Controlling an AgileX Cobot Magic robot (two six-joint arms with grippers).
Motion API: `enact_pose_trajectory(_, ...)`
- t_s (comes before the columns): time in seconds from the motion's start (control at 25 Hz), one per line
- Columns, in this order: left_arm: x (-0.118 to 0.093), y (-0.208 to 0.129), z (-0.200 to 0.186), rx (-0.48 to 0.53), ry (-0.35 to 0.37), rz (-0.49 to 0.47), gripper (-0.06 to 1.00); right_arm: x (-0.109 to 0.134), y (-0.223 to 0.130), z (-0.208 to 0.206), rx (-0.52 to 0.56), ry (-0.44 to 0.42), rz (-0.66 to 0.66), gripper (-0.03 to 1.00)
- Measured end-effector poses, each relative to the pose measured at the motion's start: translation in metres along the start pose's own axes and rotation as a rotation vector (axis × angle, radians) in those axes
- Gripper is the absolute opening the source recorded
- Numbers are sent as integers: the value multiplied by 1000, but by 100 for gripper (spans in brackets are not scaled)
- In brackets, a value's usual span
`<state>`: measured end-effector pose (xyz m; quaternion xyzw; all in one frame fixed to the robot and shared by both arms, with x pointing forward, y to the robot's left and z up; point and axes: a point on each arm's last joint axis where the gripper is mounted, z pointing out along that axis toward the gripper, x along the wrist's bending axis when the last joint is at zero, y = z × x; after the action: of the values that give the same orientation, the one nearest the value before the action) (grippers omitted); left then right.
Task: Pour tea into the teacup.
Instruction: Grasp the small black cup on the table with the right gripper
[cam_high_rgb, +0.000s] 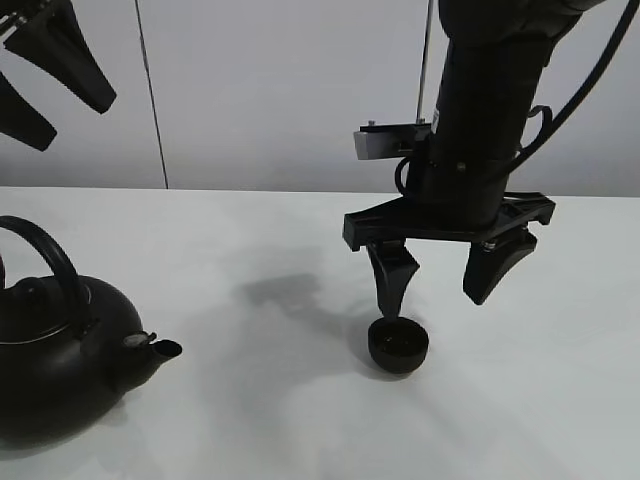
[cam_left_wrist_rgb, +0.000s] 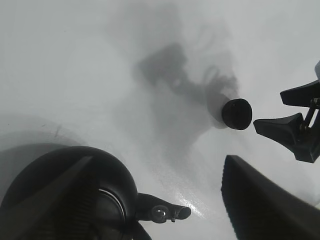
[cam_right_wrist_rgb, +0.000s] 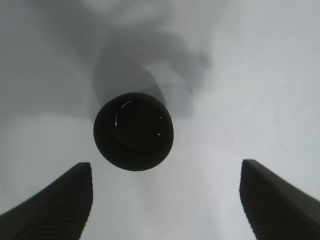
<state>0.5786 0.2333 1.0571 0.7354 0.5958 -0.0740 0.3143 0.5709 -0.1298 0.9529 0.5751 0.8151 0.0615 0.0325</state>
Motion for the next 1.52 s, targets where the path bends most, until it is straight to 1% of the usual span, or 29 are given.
enact_pose_trajectory(0.2,0,0,0,-3,1,0,51,1,1,0,-5,9,9,56)
enact_pose_trajectory(0.44,0,0,0,-4,2,0,51,0,2,1,-4,0,3,56)
enact_pose_trajectory(0.64,0,0,0,-4,2,0,51,1,14,15,47,-12,-2,56)
enact_pose_trajectory(0.84,0,0,0,-4,2,1,51,3,30,8,6,-9,-3,56)
enact_pose_trajectory(0.96,0,0,0,-4,2,1,51,7,27,14,51,-13,-18,56)
enact_pose_trajectory(1.04,0,0,0,-4,2,1,51,13,24,25,97,-16,-44,56)
enact_pose_trajectory(1.08,0,0,0,-4,2,1,51,17,23,28,103,-16,-57,56)
enact_pose_trajectory(1.24,0,1,0,-7,3,1,51,28,23,31,91,-13,-88,56)
enact_pose_trajectory(1.52,1,2,0,-17,8,1,51,24,23,31,94,-58,-115,56)
